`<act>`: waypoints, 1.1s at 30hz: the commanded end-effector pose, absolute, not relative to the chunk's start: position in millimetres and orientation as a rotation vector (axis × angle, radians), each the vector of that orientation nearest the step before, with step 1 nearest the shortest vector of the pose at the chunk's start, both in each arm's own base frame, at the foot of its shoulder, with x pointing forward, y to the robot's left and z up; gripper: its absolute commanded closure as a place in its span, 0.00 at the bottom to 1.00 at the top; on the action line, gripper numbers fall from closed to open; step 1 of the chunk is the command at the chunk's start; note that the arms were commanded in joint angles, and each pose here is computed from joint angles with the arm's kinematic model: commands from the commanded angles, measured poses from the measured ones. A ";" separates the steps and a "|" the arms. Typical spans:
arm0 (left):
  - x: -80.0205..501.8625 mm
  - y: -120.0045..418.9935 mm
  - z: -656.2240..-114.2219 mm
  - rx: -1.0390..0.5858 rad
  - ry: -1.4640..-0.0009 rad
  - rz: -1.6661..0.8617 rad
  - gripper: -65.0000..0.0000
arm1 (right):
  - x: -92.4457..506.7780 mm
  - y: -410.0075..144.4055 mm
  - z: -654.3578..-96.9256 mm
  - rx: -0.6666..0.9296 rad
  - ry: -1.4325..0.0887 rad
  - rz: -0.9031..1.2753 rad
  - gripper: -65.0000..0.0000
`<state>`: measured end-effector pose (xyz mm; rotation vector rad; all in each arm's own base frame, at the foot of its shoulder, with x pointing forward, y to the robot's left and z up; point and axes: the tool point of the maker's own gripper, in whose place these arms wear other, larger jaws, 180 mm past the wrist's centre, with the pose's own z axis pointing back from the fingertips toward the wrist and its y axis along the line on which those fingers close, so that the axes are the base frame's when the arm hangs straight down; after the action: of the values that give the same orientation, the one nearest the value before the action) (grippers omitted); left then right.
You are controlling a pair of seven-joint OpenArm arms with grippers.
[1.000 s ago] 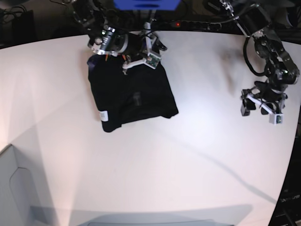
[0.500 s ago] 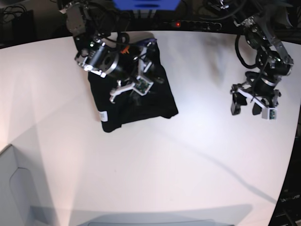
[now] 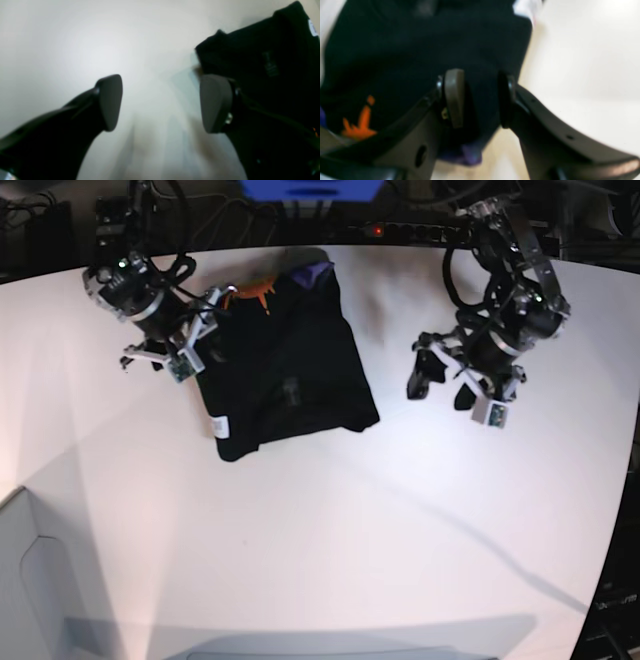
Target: Fold the T-shirt properly
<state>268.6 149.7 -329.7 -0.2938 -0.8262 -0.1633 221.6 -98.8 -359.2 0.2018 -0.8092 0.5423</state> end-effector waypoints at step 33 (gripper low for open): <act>178.7 347.8 -307.4 0.191 -0.716 0.049 0.30 | 196.4 -162.1 -356.1 0.087 -0.812 0.287 0.66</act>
<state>176.2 342.9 -318.2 0.1650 -0.6918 0.0635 194.5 -163.7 -363.4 0.0809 -0.7827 0.2707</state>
